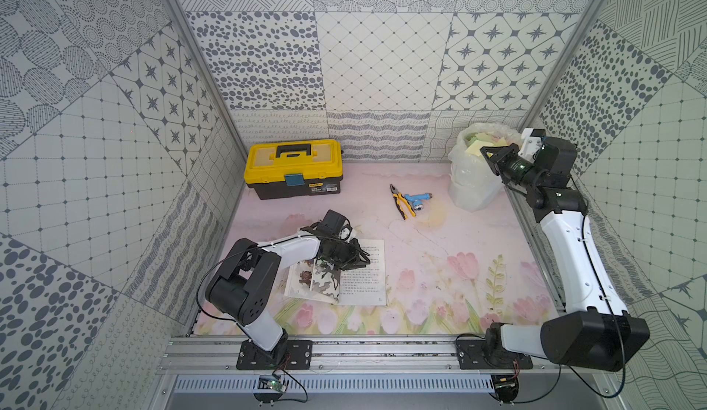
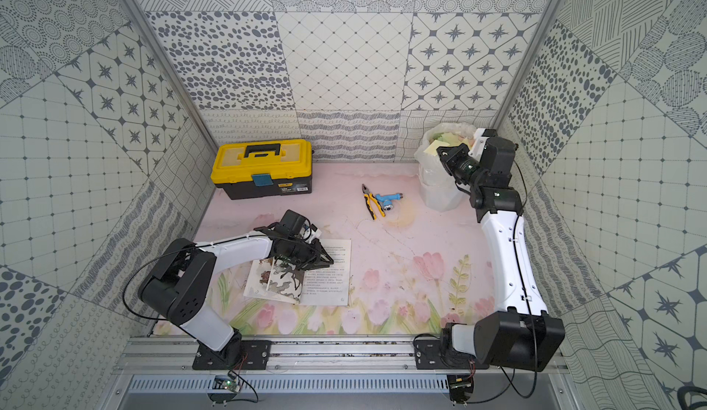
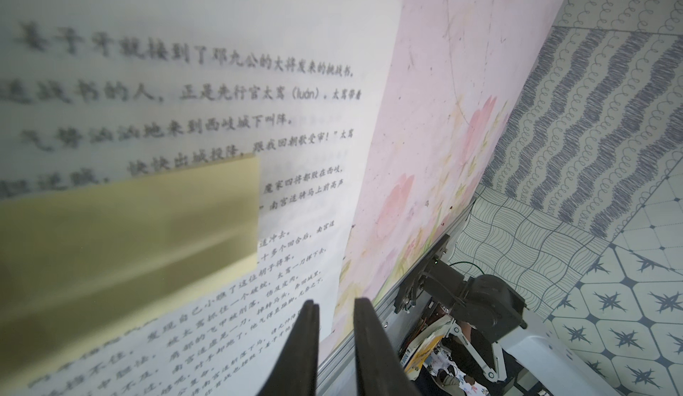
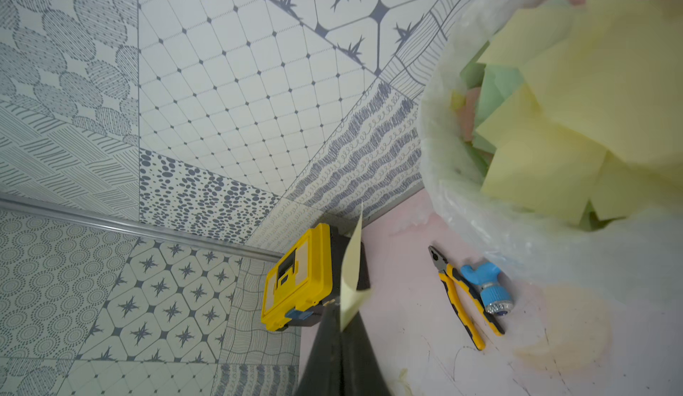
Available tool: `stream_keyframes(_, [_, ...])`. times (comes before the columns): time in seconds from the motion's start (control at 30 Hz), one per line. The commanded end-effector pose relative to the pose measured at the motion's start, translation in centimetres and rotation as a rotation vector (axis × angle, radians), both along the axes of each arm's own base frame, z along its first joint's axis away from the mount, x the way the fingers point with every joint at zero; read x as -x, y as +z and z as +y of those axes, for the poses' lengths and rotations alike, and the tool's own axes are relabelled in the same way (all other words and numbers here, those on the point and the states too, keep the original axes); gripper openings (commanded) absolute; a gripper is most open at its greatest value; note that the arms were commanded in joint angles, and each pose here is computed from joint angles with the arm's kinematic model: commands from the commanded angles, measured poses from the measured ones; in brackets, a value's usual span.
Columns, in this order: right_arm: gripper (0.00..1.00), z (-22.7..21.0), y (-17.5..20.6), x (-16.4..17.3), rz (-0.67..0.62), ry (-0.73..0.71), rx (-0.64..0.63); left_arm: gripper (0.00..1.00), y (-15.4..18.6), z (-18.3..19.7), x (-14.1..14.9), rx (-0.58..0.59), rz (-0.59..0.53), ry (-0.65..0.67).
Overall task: Peel off the used sticky note
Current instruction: Place the note in the trash bin.
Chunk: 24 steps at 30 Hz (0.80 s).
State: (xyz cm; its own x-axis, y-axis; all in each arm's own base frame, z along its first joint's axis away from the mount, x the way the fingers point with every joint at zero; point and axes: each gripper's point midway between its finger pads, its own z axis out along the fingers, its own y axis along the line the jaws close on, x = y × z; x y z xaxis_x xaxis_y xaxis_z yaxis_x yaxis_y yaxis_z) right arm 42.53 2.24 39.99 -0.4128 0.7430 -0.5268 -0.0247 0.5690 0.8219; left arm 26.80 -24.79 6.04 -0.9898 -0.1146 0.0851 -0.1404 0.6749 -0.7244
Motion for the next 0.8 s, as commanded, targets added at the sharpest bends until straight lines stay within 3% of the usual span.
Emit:
stream_keyframes(0.0, [0.00,-2.4,0.3,-1.5,-0.004,-0.043,0.033,0.21,0.6,-0.1,0.1,0.021,-0.020,-0.015])
stream_keyframes(0.4, [0.02,-9.2,-6.3,-6.5,0.208,-0.174,0.251,0.21,0.9,0.0,0.1,0.016,-0.031,-0.012])
stream_keyframes(0.57, [0.21,-10.4,-7.7,-6.8,0.276,-0.201,0.317,0.21,1.0,0.1,0.2,0.015,-0.030,-0.009])
stream_keyframes(0.77, [0.48,-10.8,-5.3,-5.8,0.231,-0.234,0.349,0.21,1.1,0.5,0.3,0.008,-0.041,0.001])
